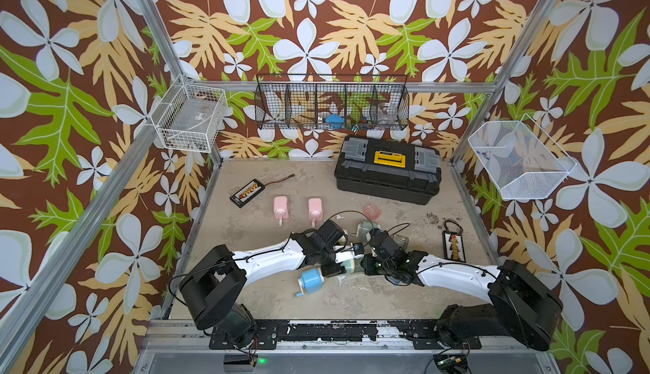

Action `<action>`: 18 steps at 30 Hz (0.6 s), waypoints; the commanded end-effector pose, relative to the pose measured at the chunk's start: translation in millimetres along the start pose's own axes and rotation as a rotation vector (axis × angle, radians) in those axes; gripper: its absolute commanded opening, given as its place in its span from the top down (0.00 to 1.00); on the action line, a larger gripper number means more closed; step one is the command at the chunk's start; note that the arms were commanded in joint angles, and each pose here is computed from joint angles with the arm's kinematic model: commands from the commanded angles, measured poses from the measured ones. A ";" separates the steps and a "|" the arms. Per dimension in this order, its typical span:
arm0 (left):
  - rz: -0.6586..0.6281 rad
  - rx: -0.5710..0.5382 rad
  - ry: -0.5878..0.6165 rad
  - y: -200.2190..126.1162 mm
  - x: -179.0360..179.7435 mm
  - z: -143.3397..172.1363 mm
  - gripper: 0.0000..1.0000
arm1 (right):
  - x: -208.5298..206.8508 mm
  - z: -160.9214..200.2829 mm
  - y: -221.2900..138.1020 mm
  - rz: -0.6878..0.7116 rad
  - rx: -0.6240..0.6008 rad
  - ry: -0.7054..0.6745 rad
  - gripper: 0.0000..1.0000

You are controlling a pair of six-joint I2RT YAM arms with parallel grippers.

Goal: Put the tray back into the pencil sharpener
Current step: Close the container of the pencil sharpener.

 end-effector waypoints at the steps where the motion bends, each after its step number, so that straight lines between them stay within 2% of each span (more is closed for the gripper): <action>1: 0.004 0.014 0.001 2.4 -2.4 4.1 0.55 | 18.2 -0.1 -5.0 -0.146 0.024 0.021 0.82; 6: 0.001 0.016 0.003 2.2 -2.0 4.4 0.56 | 18.5 1.8 -8.3 -0.198 0.031 0.031 0.83; 12: -0.002 0.009 0.009 0.6 -3.0 4.5 0.57 | 12.0 3.2 -4.5 -0.168 0.032 0.035 0.86; 18: -0.006 0.014 0.008 1.4 -2.5 5.3 0.58 | 16.9 3.3 -9.1 -0.215 0.032 0.034 0.81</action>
Point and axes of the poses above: each gripper's point midway between its finger pads, its own y axis out along the fingers, its own x axis along the line the jaws close on, z = x × y, the point moved 5 cm from there along -y, back along the fingers, and after that the axes turned 11 degrees about y, right-handed, at the moved point
